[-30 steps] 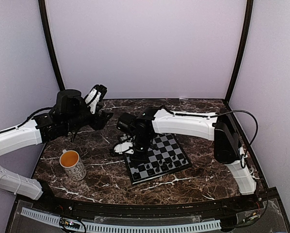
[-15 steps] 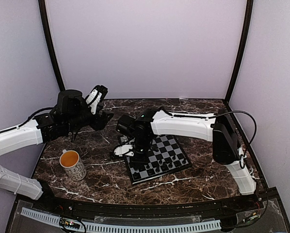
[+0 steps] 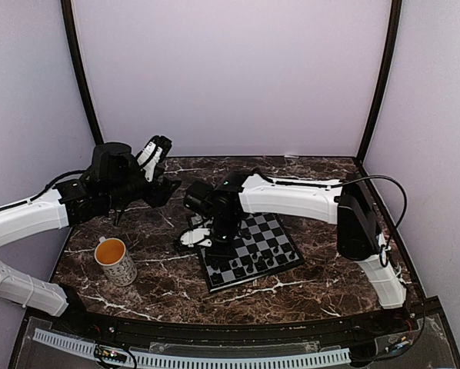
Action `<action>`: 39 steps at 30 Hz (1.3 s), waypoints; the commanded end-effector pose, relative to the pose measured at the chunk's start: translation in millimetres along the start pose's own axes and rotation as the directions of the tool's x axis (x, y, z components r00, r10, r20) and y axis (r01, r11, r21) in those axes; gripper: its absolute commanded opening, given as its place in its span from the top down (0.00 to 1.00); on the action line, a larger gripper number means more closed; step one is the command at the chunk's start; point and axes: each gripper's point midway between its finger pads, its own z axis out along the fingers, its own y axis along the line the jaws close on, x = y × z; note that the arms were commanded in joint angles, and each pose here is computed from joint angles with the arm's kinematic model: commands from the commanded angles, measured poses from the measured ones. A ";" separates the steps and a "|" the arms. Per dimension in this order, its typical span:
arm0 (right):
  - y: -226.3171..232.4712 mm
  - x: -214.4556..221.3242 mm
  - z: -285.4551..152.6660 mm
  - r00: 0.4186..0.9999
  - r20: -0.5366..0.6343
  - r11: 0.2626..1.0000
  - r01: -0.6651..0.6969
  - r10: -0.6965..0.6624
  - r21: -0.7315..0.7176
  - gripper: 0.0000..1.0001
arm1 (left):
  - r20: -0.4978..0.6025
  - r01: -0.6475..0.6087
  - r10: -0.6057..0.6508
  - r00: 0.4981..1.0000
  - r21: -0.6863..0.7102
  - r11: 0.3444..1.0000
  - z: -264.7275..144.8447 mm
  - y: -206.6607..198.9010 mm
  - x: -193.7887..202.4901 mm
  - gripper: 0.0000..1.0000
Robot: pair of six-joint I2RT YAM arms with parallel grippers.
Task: Set up the chess pieces on the board
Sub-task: Place the pawn at h7, then adjust the pawn at h7.
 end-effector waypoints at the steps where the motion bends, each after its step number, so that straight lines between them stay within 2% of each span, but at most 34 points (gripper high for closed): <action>1: -1.9 -7.2 -18.0 0.999 0.024 0.999 0.024 -0.025 0.045 0.79 | 0.010 0.017 -0.017 1.000 0.009 1.000 -1.4 0.2 -2.6 0.38; 15: -7.6 4.2 6.3 1.000 -0.017 1.000 -0.002 0.002 0.008 0.77 | -0.003 0.023 -0.023 1.000 0.027 0.999 0.7 -3.2 0.3 0.38; 39: -3.1 0.8 15.3 1.000 -0.012 0.999 -0.006 0.005 -0.042 0.83 | -0.019 0.022 -0.021 1.000 0.045 0.999 3.6 -6.7 3.4 0.38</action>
